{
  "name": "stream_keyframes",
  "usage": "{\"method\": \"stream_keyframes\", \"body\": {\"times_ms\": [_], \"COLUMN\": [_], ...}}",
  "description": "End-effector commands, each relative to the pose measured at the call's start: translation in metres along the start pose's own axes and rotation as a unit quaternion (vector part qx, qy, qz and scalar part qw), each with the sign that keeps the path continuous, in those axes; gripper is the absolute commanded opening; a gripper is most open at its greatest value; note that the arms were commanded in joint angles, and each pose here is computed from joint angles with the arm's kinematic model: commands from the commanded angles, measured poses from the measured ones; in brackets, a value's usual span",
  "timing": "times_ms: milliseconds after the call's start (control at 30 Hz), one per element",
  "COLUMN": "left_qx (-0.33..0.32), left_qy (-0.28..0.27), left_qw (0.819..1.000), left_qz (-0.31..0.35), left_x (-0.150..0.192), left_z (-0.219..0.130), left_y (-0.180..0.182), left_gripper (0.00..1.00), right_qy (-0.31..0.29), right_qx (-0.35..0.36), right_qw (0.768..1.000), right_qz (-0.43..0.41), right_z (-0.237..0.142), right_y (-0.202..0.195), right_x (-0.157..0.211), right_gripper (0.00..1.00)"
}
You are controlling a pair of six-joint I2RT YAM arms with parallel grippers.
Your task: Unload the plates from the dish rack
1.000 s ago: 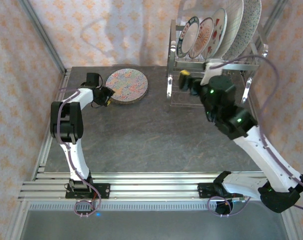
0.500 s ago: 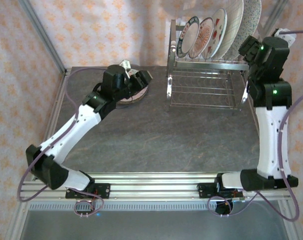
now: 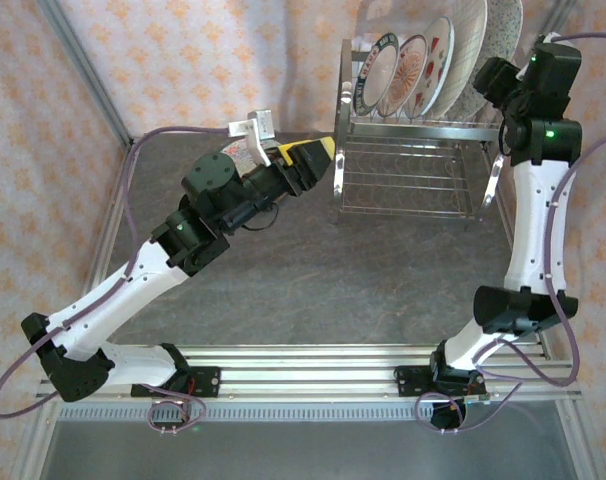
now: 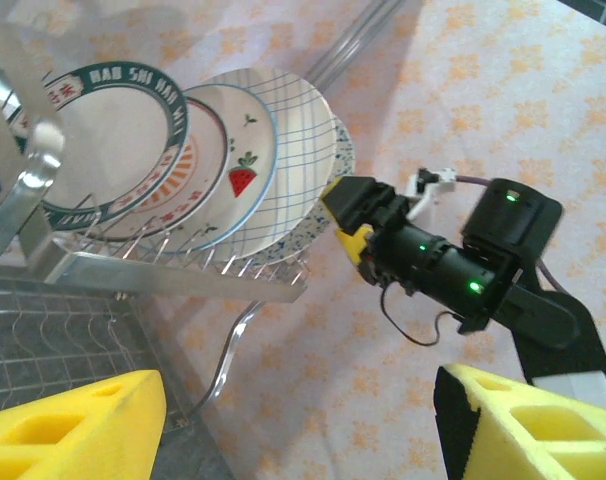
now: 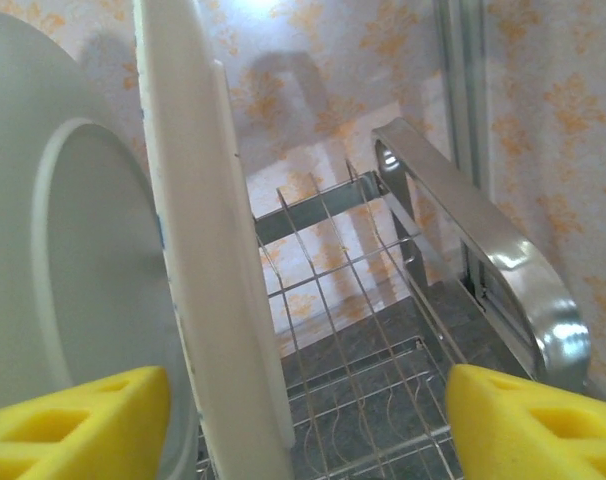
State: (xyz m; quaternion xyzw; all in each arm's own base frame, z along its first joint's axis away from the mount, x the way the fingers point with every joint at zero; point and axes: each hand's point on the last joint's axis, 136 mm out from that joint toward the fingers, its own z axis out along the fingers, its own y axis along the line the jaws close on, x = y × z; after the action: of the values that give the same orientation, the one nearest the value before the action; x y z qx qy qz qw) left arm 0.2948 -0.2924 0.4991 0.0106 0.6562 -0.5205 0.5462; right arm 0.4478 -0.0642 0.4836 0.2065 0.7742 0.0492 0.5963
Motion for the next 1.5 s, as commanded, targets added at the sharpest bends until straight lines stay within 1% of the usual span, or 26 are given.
{"method": "stream_keyframes", "body": {"times_ms": [0,67,100,267,333,433,500,567,667,767,900,1033,1233,1467], "left_qx": [0.02,0.018,0.017,0.02,0.017,0.017,0.017,0.016,0.016,0.015,0.012,0.01,0.04,0.063], "left_qy": [-0.041,-0.045,-0.048,-0.046,-0.046,-0.048,-0.047,-0.047,-0.045,-0.042,-0.039,-0.034,-0.023,-0.019], "left_qw": [0.998,0.997,0.996,0.996,0.996,0.996,0.996,0.996,0.996,0.997,0.997,0.998,0.999,0.998], "left_qz": [0.049,0.054,0.067,0.072,0.072,0.073,0.073,0.072,0.07,0.069,0.067,0.059,0.018,-0.002], "left_x": [-0.021,-0.021,-0.022,-0.023,-0.023,-0.025,-0.025,-0.025,-0.023,-0.021,-0.02,-0.018,-0.018,-0.018], "left_z": [-0.005,-0.006,-0.007,-0.006,-0.006,-0.007,-0.007,-0.007,-0.006,-0.005,-0.005,-0.005,0.002,0.01], "left_y": [-0.026,-0.03,-0.032,-0.037,-0.037,-0.038,-0.038,-0.038,-0.037,-0.037,-0.035,-0.034,-0.047,-0.057], "left_gripper": [0.71,0.74,0.76,0.76,0.76,0.76,0.76,0.76,0.76,0.75,0.75,0.75,0.75,0.75], "right_qy": [-0.002,0.004,0.006,0.009,0.009,0.013,0.016,0.013,0.012,0.01,-0.004,-0.036,-0.084,-0.117], "right_qx": [-0.028,-0.032,-0.032,-0.053,-0.053,-0.045,-0.042,-0.043,-0.044,-0.045,-0.034,-0.006,0.03,0.044], "right_qw": [1.0,0.999,0.999,0.998,0.998,0.999,0.999,0.999,0.999,0.999,0.998,0.996,0.991,0.987], "right_qz": [0.001,-0.003,-0.005,-0.018,-0.019,-0.019,-0.019,-0.022,-0.024,-0.029,-0.05,-0.077,-0.101,-0.099], "right_z": [0.004,0.011,0.014,0.024,0.026,0.029,0.031,0.03,0.031,0.03,0.022,0.006,-0.03,-0.072], "right_y": [0.01,0.013,0.013,0.021,0.021,0.018,0.017,0.018,0.019,0.022,0.026,0.029,0.028,0.022], "right_x": [-0.009,-0.008,-0.008,-0.008,-0.008,-0.006,-0.004,-0.005,-0.006,-0.007,-0.014,-0.029,-0.056,-0.075], "right_gripper": [0.64,0.57,0.55,0.46,0.39,0.24,0.21,0.16,0.1,0.0,0.0,0.0,0.0,0.0]}}
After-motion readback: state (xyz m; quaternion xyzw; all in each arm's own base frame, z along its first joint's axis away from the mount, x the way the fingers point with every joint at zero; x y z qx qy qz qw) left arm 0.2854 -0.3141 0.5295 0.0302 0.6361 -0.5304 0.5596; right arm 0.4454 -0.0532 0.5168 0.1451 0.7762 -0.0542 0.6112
